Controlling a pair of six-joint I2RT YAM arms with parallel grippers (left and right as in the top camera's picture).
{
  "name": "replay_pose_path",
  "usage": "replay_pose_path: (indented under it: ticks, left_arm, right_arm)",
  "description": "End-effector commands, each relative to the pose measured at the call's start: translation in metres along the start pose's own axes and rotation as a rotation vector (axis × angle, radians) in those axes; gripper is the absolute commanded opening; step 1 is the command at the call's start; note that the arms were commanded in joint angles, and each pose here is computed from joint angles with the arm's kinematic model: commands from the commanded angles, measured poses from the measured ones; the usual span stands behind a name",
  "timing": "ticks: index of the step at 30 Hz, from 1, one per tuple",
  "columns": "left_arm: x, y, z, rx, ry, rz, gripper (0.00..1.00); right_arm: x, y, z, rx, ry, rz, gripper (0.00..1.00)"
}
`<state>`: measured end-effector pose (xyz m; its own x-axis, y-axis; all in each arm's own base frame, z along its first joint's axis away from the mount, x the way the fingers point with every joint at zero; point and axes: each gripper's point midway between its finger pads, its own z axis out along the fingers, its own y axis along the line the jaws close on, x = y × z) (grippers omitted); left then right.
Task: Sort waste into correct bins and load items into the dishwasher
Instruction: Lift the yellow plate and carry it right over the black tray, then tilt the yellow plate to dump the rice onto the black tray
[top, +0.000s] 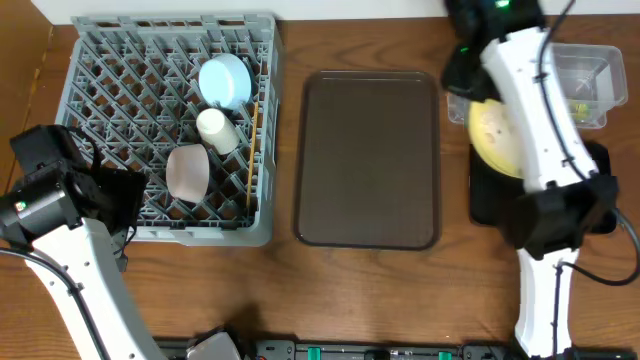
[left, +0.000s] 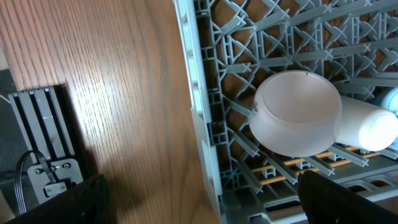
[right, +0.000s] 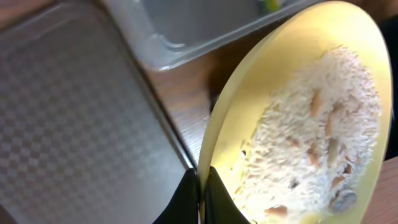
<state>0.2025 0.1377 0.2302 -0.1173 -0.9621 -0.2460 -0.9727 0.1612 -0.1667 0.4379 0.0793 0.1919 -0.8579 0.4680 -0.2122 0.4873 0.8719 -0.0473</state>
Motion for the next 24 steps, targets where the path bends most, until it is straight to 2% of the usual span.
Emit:
replay_pose_path:
  ticks: [1, 13, 20, 24]
  left_arm:
    - [-0.002, 0.001, -0.004, 0.005, -0.012, -0.01, 0.98]
    - [-0.002, 0.001, -0.004, 0.005, -0.012, -0.01, 0.98]
    - [-0.002, 0.001, -0.004, 0.005, -0.012, -0.01, 0.98]
    - [-0.002, 0.001, -0.004, 0.005, -0.012, -0.01, 0.98]
  right_arm:
    - [-0.008, -0.018, 0.001, -0.053, 0.063, 0.027, 0.02]
    - [-0.006, -0.094, 0.057, -0.012, 0.323, 0.218, 0.02]
    - [-0.007, -0.09, 0.052, -0.219, 0.412, 0.164, 0.02]
    - [-0.01, -0.09, 0.05, -0.279, 0.423, 0.147, 0.02]
